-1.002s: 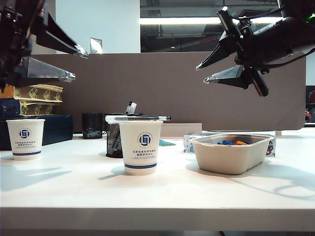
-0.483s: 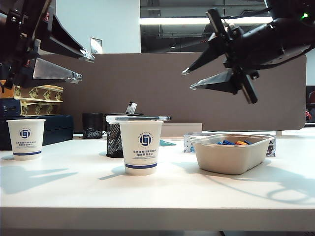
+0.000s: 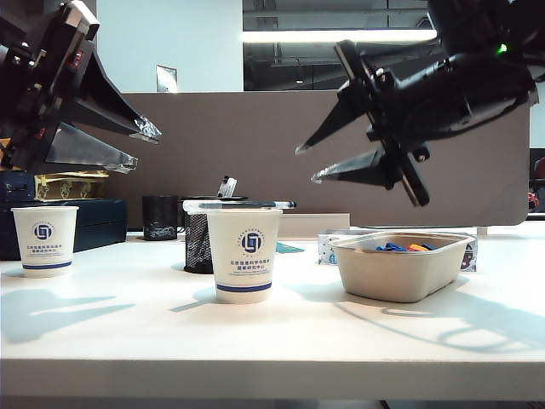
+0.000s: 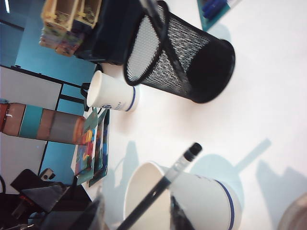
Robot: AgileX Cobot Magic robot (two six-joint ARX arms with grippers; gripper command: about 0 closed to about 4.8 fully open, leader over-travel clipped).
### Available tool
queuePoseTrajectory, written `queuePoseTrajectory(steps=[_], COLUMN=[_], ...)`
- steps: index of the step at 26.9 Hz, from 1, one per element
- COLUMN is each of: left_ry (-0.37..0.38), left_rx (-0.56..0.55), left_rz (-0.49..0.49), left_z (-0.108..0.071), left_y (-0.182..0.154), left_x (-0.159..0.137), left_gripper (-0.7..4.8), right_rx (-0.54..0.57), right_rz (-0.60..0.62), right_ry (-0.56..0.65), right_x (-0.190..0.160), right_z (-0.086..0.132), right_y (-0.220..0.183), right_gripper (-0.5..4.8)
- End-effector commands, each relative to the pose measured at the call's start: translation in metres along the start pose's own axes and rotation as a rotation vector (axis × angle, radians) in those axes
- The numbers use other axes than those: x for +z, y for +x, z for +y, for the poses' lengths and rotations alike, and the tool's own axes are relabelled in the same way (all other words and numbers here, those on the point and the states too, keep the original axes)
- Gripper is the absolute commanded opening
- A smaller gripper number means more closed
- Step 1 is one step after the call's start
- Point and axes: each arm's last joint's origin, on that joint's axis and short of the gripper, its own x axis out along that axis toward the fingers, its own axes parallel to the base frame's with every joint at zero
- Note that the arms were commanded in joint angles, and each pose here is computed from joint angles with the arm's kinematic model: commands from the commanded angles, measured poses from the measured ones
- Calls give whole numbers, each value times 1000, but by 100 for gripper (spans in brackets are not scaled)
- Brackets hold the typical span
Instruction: Pick up one pen and put it in the pen container.
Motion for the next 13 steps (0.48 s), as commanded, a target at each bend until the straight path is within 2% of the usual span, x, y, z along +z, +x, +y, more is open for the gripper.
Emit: queuePoseTrajectory(steps=[1, 6, 10, 13], left_ry=[67, 109, 113, 158], left_rx=[3, 3, 3, 1], left_rz=[-12, -11, -11, -10], left_z=[0, 0, 0, -1], left_y=[0, 0, 0, 0], left_x=[2, 2, 2, 2], left_gripper=[250, 250, 250, 251], right_rx=[7, 8, 7, 11], right_rz=[1, 5, 6, 8], right_ry=[45, 78, 99, 124], right_x=[1, 2, 3, 3], right_z=[-1, -8, -10, -11], right_y=[4, 11, 14, 16], right_gripper=[172, 172, 172, 176])
